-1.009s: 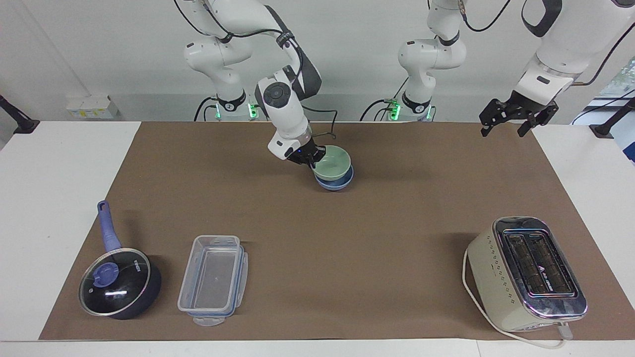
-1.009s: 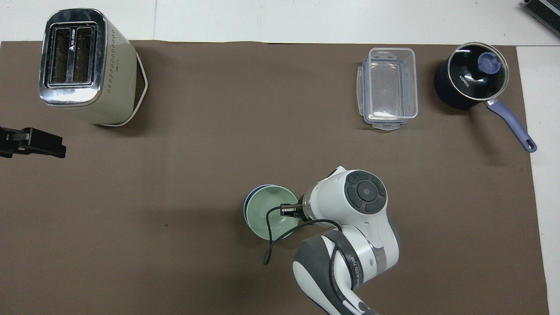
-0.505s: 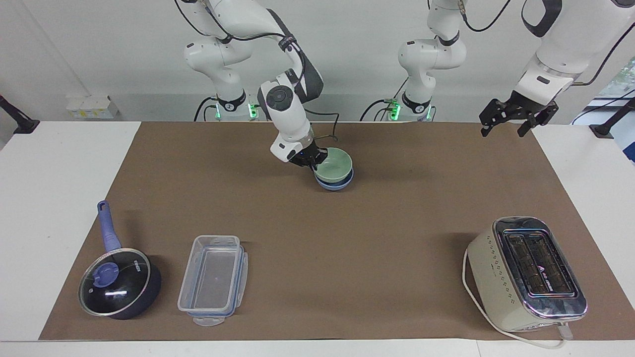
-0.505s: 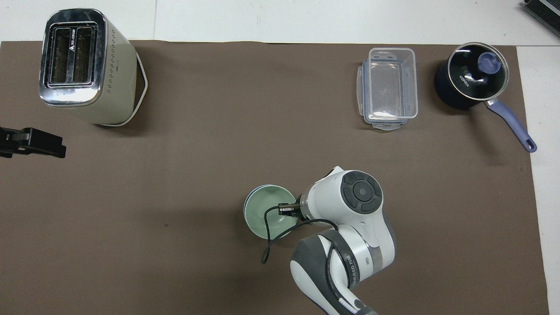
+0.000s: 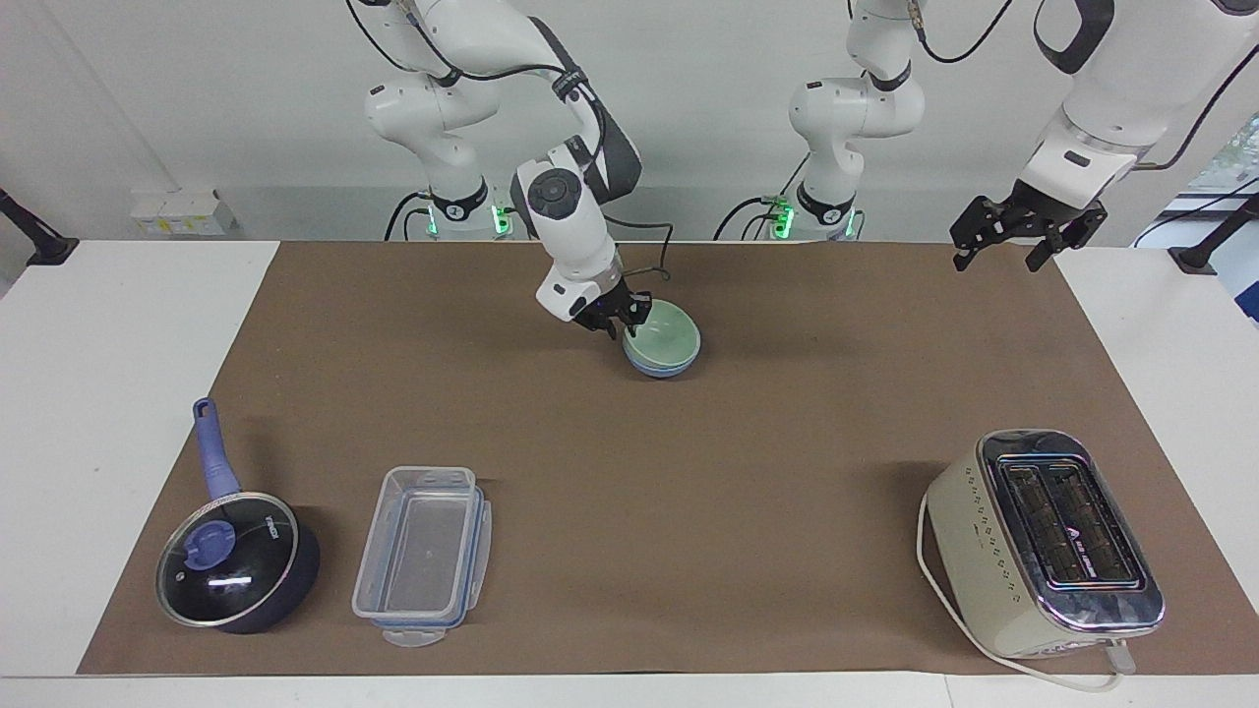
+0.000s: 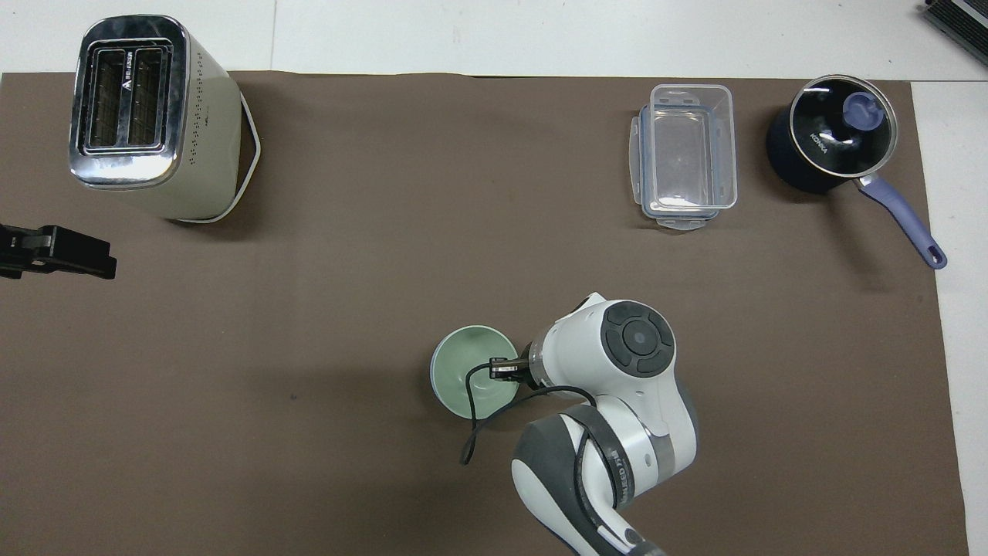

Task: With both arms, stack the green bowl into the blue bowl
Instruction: 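Lower the green bowl into the blue bowl with the right gripper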

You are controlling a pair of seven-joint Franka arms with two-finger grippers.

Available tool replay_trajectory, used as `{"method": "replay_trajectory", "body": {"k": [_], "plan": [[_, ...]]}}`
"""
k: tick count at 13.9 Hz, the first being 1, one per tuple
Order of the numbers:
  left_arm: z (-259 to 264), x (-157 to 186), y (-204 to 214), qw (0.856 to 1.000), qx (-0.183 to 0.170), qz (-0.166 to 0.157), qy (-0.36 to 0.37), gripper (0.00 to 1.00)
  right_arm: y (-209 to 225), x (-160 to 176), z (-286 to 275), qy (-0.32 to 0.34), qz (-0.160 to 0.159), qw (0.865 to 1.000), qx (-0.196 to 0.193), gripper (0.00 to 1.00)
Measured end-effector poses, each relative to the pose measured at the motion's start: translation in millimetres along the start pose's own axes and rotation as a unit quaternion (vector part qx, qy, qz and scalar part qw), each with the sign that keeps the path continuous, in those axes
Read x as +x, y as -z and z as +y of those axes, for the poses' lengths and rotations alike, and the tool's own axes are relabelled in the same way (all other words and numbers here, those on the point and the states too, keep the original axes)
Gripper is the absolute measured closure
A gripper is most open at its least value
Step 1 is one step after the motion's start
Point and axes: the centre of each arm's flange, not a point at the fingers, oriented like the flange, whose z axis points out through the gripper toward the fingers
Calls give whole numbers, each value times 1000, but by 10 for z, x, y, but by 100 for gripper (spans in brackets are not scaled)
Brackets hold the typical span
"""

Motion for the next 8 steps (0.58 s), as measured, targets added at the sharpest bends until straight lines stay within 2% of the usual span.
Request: {"method": "replay_trajectory", "body": {"k": [3, 6, 8], "plan": [[0, 0, 0, 1000, 0, 0, 0, 0, 134, 48, -104, 4, 11, 1000, 9, 64], [0, 0, 0, 1000, 0, 0, 0, 0, 460, 102, -162, 4, 13, 1000, 15, 59], [-1, 0, 0, 1000, 0, 0, 0, 0, 775, 170, -43, -7, 28, 999, 23, 42]]}}
